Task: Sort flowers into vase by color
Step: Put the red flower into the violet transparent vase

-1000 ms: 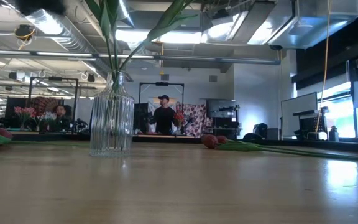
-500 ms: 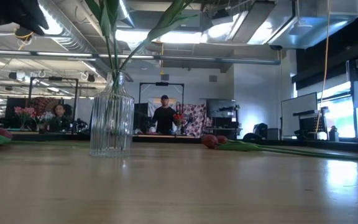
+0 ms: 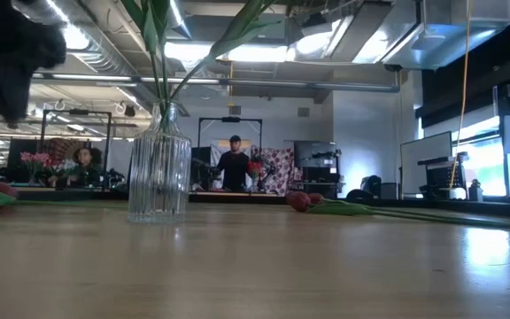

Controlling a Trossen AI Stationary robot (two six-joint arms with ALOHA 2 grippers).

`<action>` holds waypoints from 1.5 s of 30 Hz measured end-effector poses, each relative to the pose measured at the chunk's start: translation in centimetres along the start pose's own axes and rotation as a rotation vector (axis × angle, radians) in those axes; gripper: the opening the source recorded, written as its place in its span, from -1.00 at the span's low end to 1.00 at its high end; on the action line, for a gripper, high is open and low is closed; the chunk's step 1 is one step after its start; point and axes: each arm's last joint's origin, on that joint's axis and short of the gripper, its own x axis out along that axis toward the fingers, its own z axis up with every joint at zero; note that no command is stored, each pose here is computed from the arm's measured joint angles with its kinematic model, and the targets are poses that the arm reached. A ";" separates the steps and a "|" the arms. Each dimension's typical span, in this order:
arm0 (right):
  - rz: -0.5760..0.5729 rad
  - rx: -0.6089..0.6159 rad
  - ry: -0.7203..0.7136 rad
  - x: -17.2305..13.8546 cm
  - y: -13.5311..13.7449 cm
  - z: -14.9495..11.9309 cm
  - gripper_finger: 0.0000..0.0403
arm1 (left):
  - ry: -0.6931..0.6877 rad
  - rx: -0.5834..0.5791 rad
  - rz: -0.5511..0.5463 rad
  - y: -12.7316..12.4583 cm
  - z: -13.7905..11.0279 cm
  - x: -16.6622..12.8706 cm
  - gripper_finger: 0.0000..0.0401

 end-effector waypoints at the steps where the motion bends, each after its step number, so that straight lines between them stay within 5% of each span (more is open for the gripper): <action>1: 0.012 -0.016 -0.023 0.4 -0.1 0.4 0.15 | 0.018 -0.006 0.048 -0.1 0.0 0.6 -0.52; 6: 0.047 -0.044 -0.114 1.9 -1.0 1.9 0.15 | 0.090 -0.036 0.184 -1.2 0.3 2.0 -0.52; 16: 0.061 -0.052 -0.010 4.5 -1.9 1.5 0.15 | 0.307 0.145 0.279 -2.9 0.5 4.2 -0.52; 22: 0.075 -0.063 0.041 5.7 -1.6 1.1 0.15 | 0.342 0.191 0.140 -5.2 1.2 5.7 -0.52; 29: 0.091 -0.066 0.055 6.0 -1.5 1.0 0.15 | 0.384 0.232 0.273 -5.5 2.7 8.5 -0.52; 45: 0.075 -0.043 0.213 5.8 -1.7 -0.5 0.15 | 0.477 0.200 0.230 -5.1 4.5 12.7 -0.52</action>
